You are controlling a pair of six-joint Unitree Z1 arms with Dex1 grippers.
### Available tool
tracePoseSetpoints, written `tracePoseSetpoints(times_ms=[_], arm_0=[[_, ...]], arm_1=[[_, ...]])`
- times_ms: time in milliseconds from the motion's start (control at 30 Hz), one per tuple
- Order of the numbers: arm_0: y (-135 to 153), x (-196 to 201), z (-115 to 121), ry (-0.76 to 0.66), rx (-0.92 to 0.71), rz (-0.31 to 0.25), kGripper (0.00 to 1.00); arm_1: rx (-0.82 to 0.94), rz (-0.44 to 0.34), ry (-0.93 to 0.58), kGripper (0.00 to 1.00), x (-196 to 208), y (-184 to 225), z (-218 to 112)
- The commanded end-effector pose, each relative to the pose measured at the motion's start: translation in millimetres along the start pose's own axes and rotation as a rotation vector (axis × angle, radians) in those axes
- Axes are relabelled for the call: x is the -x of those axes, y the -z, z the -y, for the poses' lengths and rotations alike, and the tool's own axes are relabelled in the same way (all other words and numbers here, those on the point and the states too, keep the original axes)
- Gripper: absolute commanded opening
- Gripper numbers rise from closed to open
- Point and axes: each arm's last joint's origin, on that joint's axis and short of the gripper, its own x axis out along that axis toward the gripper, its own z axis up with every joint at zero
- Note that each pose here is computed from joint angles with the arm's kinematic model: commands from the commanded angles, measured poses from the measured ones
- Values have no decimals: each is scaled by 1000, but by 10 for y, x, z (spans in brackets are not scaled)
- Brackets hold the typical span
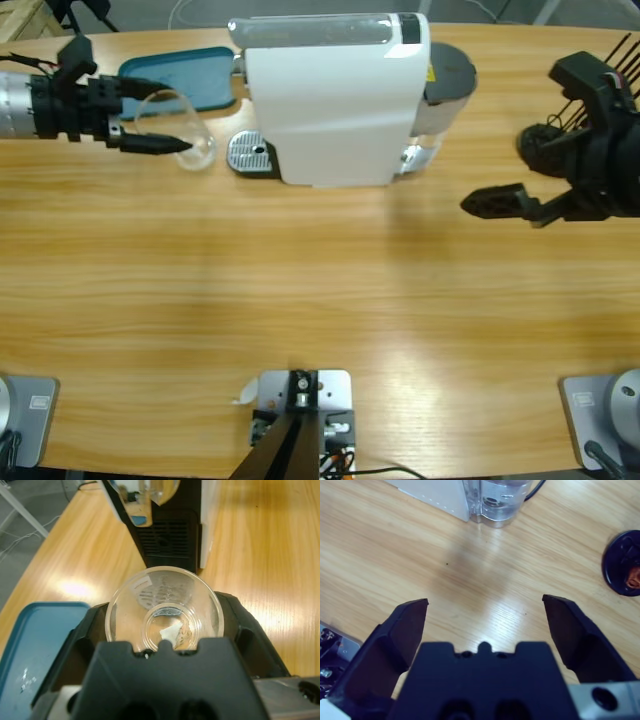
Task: Pour coffee
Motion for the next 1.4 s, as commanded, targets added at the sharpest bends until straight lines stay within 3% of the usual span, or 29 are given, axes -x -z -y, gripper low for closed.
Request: tracePoseSetpoints(times_ms=[33, 200, 700, 1133, 1400], arm_0=[[34, -318, -140, 31, -7, -43, 0], [24, -506, -252, 20, -3, -75, 0], [-37, -950, -252, 80, -18, -89, 0], [-32, -927, -147, 101, -10, -99, 0], [-73, -983, -218, 94, -12, -86, 0]], arm_1=[[9, -17, 37, 1000, 8, 74, 78], [5, -23, 46, 1000, -37, 71, 88], [-4, -17, 56, 1000, -75, 53, 104], [-7, -19, 58, 1000, -118, 61, 104], [-5, -20, 62, 1000, -124, 55, 103]])
